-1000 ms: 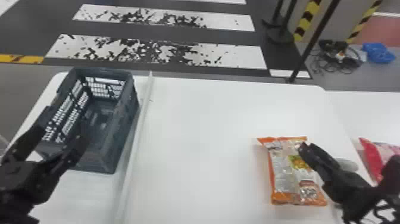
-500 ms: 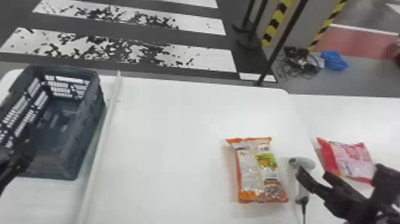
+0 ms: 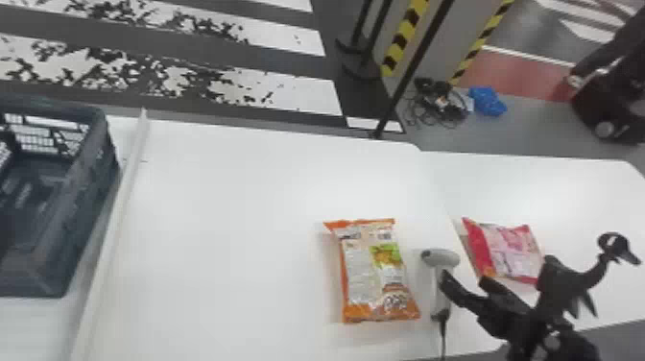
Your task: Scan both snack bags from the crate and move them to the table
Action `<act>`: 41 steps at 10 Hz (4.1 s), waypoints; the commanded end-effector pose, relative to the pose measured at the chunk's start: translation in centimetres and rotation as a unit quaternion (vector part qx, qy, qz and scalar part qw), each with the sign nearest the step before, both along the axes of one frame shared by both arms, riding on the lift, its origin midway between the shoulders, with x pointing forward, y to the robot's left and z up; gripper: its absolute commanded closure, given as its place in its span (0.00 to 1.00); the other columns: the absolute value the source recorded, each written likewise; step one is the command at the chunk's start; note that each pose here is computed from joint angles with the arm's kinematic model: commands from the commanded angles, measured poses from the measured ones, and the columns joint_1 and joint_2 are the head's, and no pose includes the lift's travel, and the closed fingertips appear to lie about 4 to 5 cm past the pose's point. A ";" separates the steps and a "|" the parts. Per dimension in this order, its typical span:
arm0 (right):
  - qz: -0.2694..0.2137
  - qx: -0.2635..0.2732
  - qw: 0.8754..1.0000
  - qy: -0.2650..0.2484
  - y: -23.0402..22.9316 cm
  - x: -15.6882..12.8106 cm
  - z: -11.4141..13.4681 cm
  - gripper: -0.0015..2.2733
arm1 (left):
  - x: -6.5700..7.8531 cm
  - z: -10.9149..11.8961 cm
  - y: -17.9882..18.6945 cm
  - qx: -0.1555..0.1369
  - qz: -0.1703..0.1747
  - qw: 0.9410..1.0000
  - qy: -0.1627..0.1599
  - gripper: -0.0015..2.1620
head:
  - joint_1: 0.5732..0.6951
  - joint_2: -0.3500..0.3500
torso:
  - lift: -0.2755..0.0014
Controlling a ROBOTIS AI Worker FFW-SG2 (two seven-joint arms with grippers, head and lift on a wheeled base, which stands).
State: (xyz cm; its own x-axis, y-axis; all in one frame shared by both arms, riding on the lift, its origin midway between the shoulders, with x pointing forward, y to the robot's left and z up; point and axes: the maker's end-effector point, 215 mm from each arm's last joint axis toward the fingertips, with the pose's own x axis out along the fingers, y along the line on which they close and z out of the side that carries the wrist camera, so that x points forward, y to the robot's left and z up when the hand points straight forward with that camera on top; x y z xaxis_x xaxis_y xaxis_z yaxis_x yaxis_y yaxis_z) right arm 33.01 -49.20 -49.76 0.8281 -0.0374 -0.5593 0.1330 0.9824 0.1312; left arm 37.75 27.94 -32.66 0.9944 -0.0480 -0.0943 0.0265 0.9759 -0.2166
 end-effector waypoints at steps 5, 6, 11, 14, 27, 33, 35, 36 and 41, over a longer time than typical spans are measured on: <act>0.014 -0.002 1.000 0.022 -0.7 2.0 -4.0 0.03 | 0.3 -0.3 0.2 0.010 0.003 1.000 0.002 0.04 | 1.00 0.01 | 0.68; 0.015 0.001 0.999 0.031 -0.4 1.8 -4.7 0.05 | 0.4 -0.2 0.4 0.011 0.005 1.000 0.000 0.04 | 1.00 0.02 | 0.68; 0.024 0.024 0.998 0.054 -1.1 1.5 -4.4 0.99 | 0.7 0.2 0.3 0.011 0.003 1.000 -0.004 0.04 | 1.00 0.05 | 0.68; 0.022 0.000 1.000 0.020 -2.4 1.5 -0.9 0.99 | 0.4 1.2 0.3 0.012 0.003 1.000 -0.019 0.04 | 1.00 0.01 | 0.68; 0.095 0.007 0.995 -0.010 13.1 2.2 5.0 0.99 | -0.2 1.3 -0.9 0.010 -0.014 1.000 -0.022 0.04 | 1.00 0.27 | 0.68; 0.112 0.002 0.994 0.018 14.3 2.6 1.8 0.99 | -0.1 1.4 -1.1 0.009 -0.016 1.000 -0.023 0.04 | 1.00 0.32 | 0.68; 0.115 0.001 0.993 0.027 14.5 2.6 1.0 0.99 | 0.0 1.5 -1.1 0.010 -0.017 1.000 -0.023 0.04 | 1.00 0.32 | 0.68; 0.115 0.001 0.993 0.025 14.5 2.7 1.1 0.99 | 0.0 1.6 -1.1 0.009 -0.016 1.000 -0.024 0.04 | 1.00 0.32 | 0.68; 0.076 0.029 0.997 -0.009 10.2 2.3 5.4 0.99 | -0.1 2.4 -1.2 0.011 -0.018 0.999 -0.031 0.04 | 1.00 0.29 | 0.68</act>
